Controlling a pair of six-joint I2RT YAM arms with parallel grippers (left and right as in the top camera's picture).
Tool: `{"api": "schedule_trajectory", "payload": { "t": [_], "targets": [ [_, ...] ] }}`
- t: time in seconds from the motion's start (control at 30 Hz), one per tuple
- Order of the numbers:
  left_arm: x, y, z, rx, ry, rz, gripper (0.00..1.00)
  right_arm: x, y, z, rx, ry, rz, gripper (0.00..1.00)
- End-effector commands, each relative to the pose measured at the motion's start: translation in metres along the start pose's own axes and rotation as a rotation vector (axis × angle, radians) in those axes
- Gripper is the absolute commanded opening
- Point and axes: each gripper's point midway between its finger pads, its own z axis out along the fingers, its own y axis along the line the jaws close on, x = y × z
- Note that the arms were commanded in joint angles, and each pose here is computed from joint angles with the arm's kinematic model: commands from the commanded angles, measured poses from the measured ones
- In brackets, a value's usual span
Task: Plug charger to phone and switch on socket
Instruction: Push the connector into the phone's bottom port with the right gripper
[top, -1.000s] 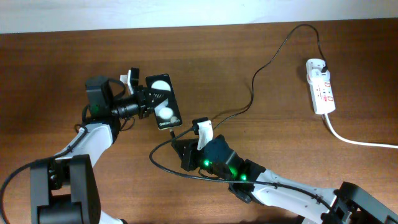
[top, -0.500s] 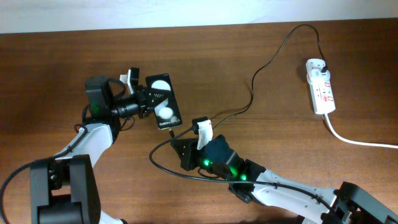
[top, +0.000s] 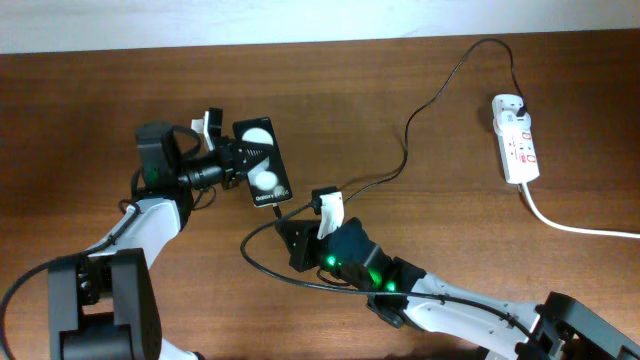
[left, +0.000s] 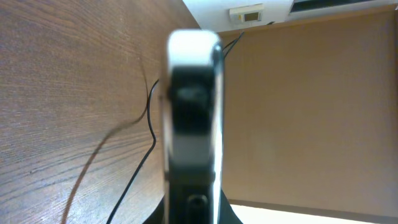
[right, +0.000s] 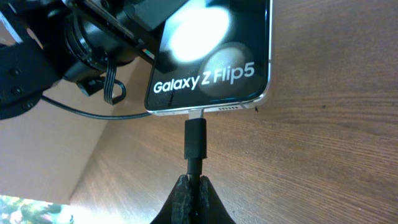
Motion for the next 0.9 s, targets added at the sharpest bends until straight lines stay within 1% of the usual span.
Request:
{"api": "schedule_trajectory", "payload": {
  "t": [0.0, 0.17, 0.33, 0.4, 0.5, 0.6, 0.73, 0.87],
  "targets": [
    [0.005, -0.016, -0.002, 0.038, 0.029, 0.043, 0.00, -0.024, -0.008, -0.001, 0.058, -0.127, 0.019, 0.04],
    [0.007, -0.017, -0.002, 0.048, 0.040, 0.043, 0.00, -0.025, -0.012, -0.001, 0.077, -0.138, 0.017, 0.04],
    [0.008, -0.018, -0.003, 0.052, 0.046, 0.042, 0.00, -0.015, -0.023, 0.006, 0.107, -0.110, 0.006, 0.04],
    [0.010, -0.019, -0.003, 0.059, 0.054, 0.043, 0.00, -0.013, -0.023, 0.011, 0.091, -0.113, 0.008, 0.04],
    [0.010, -0.019, -0.003, 0.059, 0.054, 0.042, 0.00, -0.018, -0.017, 0.014, 0.058, -0.144, 0.008, 0.04],
    [0.010, -0.019, -0.003, 0.059, 0.054, 0.043, 0.00, -0.032, -0.009, 0.012, 0.034, -0.207, 0.013, 0.04],
    [0.010, -0.019, -0.003, 0.059, 0.054, 0.043, 0.00, -0.040, -0.002, 0.015, 0.021, -0.229, 0.016, 0.04],
    [0.010, -0.019, -0.003, 0.059, 0.054, 0.043, 0.00, -0.050, 0.006, 0.030, 0.024, -0.247, -0.058, 0.04]
  ]
}}
